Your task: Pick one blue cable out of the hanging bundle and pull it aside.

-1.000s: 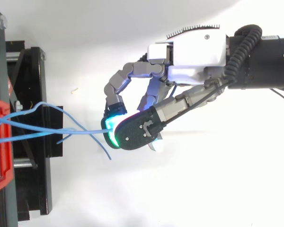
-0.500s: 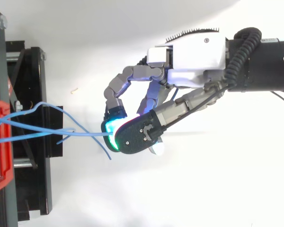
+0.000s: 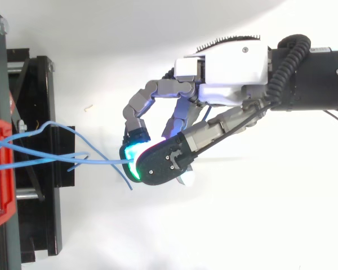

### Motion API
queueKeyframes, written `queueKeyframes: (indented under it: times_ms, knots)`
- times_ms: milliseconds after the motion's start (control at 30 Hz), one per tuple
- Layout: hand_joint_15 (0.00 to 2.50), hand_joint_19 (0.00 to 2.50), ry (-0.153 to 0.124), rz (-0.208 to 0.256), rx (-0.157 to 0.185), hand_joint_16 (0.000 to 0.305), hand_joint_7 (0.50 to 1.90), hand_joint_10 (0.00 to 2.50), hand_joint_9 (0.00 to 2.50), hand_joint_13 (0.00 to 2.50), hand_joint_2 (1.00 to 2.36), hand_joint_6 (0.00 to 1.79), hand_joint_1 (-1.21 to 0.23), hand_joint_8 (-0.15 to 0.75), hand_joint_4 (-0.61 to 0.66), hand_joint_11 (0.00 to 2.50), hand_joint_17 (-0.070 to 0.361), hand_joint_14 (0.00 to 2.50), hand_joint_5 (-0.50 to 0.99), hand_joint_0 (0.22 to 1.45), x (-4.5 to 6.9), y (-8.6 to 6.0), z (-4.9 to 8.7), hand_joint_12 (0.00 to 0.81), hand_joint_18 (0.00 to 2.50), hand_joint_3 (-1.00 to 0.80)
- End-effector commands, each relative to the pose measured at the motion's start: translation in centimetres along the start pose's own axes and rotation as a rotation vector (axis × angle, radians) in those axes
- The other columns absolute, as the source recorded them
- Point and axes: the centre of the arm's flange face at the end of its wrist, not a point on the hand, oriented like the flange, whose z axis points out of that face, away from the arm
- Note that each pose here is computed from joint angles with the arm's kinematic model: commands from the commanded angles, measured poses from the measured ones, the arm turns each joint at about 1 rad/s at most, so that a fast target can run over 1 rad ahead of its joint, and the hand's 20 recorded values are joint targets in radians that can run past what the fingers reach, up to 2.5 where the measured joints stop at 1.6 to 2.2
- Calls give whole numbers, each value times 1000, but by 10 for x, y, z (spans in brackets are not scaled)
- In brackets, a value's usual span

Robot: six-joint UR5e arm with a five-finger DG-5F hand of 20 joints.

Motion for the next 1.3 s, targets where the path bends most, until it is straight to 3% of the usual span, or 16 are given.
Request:
queueKeyframes:
  times_ms: [0, 1267]
  knots:
    - [825, 540, 0, 0, -2, 46, 1248, 25, 1352, 1024, 1303, 947, -832, 177, -497, 735, 104, 29, -71, 653, 0, 0, 0, 283, 644, 70]
    - [822, 544, 0, -2, 3, 47, 1252, 28, 1352, 1029, 1284, 946, -835, 179, -495, 740, 105, 29, -72, 659, 1, -2, 0, 280, 646, 72]
